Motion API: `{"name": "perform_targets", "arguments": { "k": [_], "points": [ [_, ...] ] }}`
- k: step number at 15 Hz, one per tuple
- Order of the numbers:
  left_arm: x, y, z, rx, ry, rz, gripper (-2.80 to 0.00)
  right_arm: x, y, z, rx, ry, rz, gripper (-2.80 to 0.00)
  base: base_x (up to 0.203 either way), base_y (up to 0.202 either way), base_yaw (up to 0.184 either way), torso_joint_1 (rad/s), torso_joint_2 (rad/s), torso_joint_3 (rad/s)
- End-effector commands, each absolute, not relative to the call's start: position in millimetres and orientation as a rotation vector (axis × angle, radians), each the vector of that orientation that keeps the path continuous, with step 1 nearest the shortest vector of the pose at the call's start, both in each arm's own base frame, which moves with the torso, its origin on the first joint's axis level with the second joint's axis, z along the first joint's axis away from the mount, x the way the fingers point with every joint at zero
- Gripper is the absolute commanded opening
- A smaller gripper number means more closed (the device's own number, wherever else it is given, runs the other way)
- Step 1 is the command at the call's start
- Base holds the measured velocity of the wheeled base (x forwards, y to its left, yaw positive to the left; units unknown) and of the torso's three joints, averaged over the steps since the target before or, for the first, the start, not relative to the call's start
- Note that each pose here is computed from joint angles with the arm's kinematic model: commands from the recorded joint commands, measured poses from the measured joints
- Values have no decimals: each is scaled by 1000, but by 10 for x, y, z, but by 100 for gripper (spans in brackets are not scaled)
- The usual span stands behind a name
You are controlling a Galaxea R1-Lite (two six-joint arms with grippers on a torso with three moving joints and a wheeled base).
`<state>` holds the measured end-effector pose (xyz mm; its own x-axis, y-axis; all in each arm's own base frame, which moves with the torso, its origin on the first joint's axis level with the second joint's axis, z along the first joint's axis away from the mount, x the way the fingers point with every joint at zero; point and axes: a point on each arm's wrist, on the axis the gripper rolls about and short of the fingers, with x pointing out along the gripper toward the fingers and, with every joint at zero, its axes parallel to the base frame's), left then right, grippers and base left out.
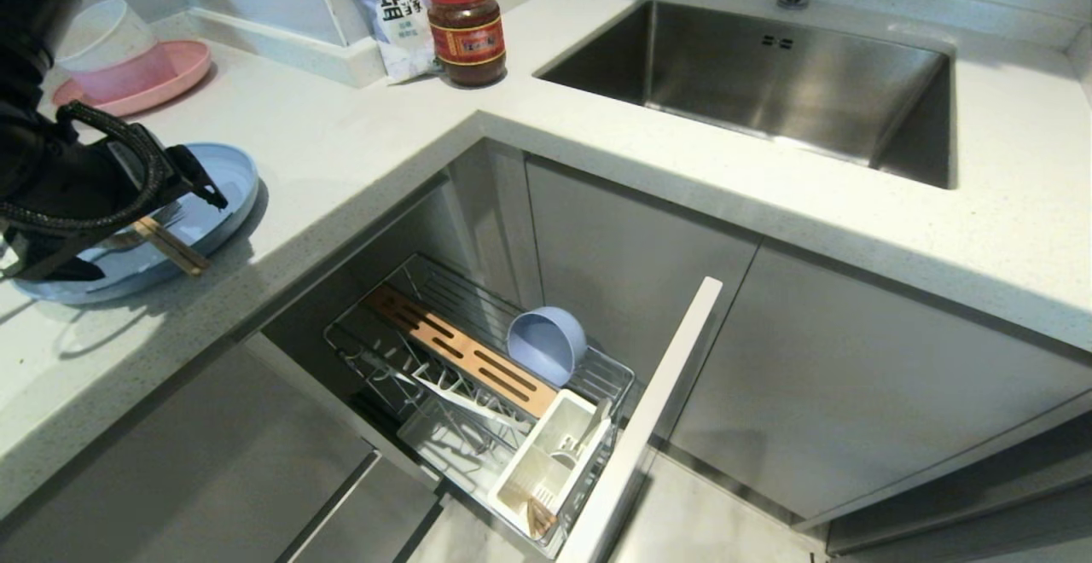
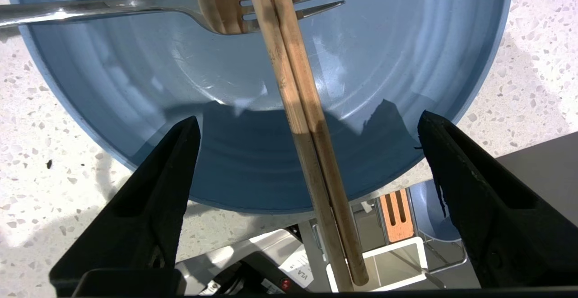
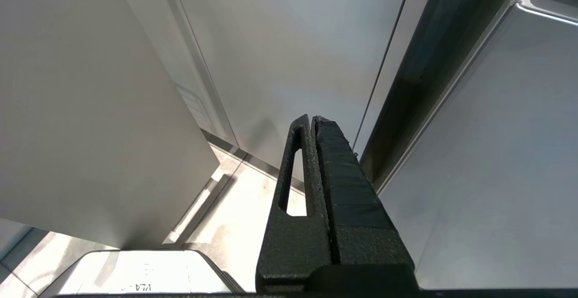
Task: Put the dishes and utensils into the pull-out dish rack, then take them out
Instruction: Pick up the chopsticks and place it in the cupboard
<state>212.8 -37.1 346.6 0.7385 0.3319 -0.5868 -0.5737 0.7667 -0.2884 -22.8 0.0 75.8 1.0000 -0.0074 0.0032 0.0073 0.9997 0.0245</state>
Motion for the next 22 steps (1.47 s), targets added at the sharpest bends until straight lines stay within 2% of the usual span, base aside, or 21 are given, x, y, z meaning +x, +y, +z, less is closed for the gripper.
{"name": "perform_targets", "arguments": {
  "k": [1, 7, 8, 22],
  "points": [
    [2143, -372, 3451, -479, 543, 526, 0, -230, -1, 753, 25, -6, -6, -280, 0, 0, 0, 0, 0, 0],
    [2158, -371, 3445, -477, 544, 531, 0, -230, 0, 753, 25, -6, -7, -280, 0, 0, 0, 0, 0, 0],
    [2158, -371, 3445, -477, 544, 531, -280, -230, -1, 753, 25, -6, -7, -280, 0, 0, 0, 0, 0, 0],
    [2133, -343, 3476, -486, 528, 537, -280, -230, -1, 753, 25, -6, -6, -280, 0, 0, 0, 0, 0, 0]
  ]
}}
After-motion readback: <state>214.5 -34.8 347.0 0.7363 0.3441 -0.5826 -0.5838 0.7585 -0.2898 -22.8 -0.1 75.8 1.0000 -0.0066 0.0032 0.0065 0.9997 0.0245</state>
